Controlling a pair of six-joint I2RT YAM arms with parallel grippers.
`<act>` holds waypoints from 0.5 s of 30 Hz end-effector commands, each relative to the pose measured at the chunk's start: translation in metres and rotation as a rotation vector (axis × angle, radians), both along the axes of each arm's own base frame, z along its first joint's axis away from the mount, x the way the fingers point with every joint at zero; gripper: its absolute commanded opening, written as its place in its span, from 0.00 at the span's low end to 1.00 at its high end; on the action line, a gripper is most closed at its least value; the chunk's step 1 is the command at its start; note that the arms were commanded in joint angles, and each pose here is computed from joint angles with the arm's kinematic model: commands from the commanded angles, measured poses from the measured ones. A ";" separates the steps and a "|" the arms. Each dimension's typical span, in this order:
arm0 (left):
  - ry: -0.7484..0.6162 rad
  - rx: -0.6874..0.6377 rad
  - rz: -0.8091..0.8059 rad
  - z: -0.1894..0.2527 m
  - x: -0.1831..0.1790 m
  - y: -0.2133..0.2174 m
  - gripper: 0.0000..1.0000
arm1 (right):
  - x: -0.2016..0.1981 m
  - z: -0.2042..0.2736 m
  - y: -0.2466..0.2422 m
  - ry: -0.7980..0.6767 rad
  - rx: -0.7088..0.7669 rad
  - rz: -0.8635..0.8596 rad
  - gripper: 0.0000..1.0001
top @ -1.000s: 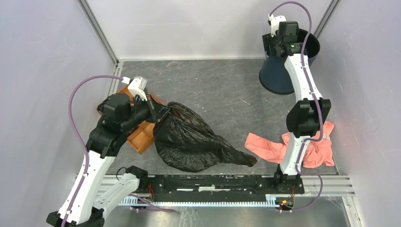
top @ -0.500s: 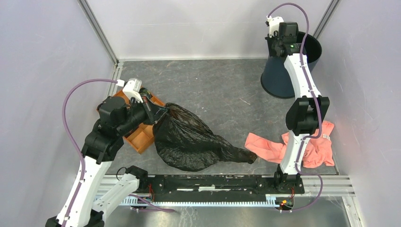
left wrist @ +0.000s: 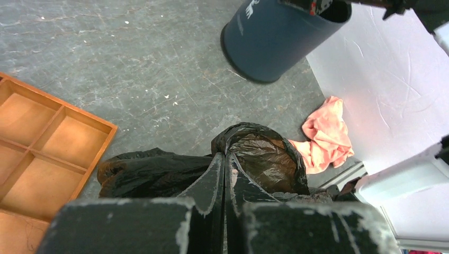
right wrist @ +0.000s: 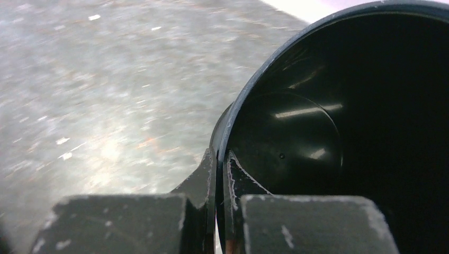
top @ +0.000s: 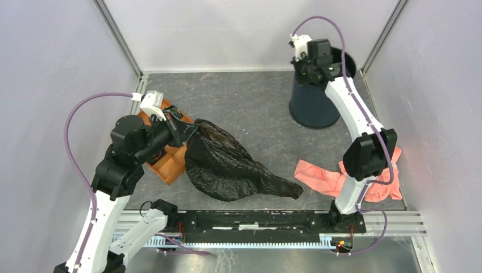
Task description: Put the trash bags into the trash bin
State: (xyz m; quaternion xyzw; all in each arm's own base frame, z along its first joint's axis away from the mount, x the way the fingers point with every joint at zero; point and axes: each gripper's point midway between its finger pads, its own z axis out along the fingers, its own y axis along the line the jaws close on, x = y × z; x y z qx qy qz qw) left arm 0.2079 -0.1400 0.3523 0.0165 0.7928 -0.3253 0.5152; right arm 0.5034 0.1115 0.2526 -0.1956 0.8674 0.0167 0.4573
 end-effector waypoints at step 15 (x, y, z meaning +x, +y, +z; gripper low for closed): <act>-0.216 -0.011 0.065 0.050 -0.017 0.023 0.02 | -0.157 0.017 0.159 0.139 0.181 0.415 0.08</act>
